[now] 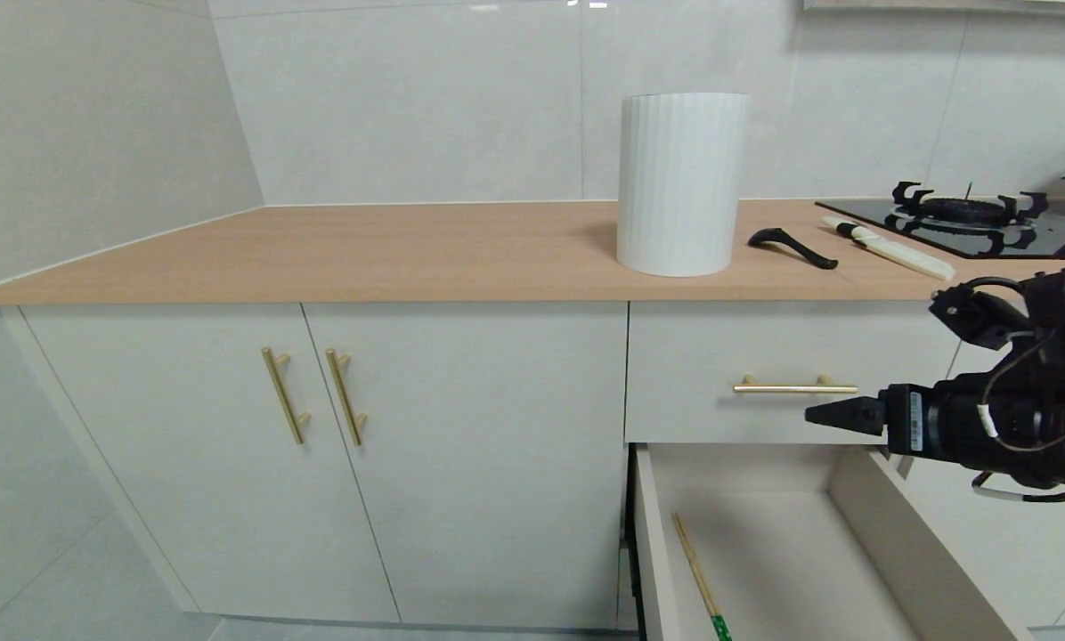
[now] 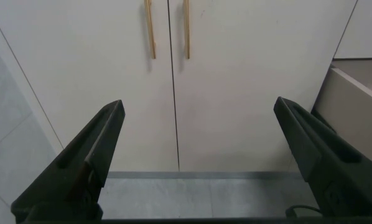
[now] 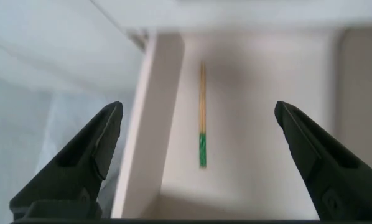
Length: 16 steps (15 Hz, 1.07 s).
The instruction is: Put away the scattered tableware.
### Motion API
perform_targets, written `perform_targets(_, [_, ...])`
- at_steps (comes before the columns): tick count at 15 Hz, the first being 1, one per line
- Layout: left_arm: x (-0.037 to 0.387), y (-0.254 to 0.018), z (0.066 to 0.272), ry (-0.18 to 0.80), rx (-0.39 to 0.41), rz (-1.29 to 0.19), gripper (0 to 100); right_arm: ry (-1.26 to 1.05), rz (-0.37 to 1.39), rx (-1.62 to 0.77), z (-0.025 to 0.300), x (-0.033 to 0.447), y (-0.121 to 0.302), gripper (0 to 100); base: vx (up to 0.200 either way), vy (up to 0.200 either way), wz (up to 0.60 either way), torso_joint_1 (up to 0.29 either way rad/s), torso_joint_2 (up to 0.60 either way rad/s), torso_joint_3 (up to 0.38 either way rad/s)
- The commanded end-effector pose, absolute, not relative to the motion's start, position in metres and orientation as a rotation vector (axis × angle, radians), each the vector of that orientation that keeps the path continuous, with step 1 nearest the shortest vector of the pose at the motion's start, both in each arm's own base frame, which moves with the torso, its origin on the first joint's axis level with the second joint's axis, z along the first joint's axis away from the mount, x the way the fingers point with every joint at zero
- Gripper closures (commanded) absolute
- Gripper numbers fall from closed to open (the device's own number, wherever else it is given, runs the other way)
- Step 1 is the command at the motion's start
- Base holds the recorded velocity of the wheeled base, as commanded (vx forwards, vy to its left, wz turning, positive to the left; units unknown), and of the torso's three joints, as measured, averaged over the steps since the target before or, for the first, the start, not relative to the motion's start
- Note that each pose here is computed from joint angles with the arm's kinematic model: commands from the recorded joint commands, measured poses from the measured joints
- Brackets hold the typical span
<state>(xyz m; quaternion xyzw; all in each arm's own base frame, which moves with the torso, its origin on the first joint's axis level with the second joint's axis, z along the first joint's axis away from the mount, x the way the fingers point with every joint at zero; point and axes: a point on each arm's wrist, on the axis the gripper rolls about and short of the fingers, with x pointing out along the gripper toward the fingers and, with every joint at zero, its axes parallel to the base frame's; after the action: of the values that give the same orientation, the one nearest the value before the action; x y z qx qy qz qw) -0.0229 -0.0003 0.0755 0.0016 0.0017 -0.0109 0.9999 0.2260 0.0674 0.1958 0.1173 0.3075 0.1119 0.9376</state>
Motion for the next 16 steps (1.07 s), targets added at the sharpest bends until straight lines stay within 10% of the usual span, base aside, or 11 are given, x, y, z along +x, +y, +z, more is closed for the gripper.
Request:
perform_targets(1, [-0.0229, -0.0003, 0.0754, 0.003, 0.003, -0.021, 0, 0.544, 0.246, 0.231, 0.2137, 0.2081, 0.0609, 0, 0.000, 0.000, 0.00, 0.000, 0.00, 0.000])
perform_targets(16, [-0.0229, -0.0003, 0.0754, 0.003, 0.003, -0.021, 0, 0.574, 0.241, 0.224, 0.2052, 0.2111, 0.0617, 0, 0.000, 0.000, 0.00, 0.136, -0.39, -0.255])
